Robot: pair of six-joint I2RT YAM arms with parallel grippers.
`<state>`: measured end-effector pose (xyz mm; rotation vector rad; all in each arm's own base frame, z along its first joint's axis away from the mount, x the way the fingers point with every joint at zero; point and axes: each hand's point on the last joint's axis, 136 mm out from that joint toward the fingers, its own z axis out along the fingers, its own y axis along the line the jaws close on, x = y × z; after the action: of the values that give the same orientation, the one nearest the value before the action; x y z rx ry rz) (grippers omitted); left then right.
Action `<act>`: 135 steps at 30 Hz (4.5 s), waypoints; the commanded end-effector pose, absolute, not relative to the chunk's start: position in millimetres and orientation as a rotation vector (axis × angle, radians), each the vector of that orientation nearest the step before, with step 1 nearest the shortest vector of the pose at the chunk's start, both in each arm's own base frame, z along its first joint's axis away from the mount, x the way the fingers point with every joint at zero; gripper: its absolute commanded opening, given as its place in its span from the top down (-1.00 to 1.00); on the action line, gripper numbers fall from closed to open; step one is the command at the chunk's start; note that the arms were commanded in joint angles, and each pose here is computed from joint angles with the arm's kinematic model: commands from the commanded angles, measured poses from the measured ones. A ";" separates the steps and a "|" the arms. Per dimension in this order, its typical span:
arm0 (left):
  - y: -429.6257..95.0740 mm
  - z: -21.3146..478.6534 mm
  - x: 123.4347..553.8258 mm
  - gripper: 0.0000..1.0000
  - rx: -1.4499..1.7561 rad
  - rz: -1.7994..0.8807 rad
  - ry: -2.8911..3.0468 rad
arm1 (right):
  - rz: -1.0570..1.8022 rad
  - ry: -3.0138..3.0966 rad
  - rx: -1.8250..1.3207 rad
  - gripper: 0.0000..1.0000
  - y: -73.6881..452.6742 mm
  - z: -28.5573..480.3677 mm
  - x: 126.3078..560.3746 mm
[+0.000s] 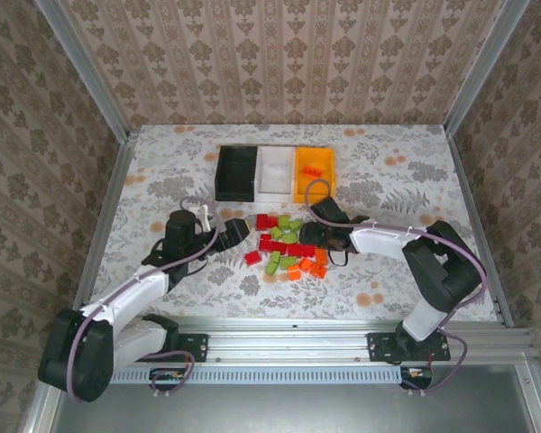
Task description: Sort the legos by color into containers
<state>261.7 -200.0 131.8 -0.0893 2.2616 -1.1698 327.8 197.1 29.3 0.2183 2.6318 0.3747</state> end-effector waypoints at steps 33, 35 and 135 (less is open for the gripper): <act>-174.7 146.0 305.8 -1.00 -0.233 -1.183 2.287 | 0.016 2.386 -0.013 -0.54 179.1 118.2 526.2; -175.3 150.6 305.6 -1.00 -0.223 -1.187 2.280 | 0.026 2.363 -0.021 -0.58 182.1 131.4 525.6; -107.8 144.6 273.8 -1.00 -0.642 -1.203 2.307 | 0.197 2.457 -0.222 0.40 295.7 115.8 510.0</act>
<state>260.1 -102.5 112.0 -0.7501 2.3880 -1.1346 506.5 292.6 120.1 -0.1655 2.4369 0.2175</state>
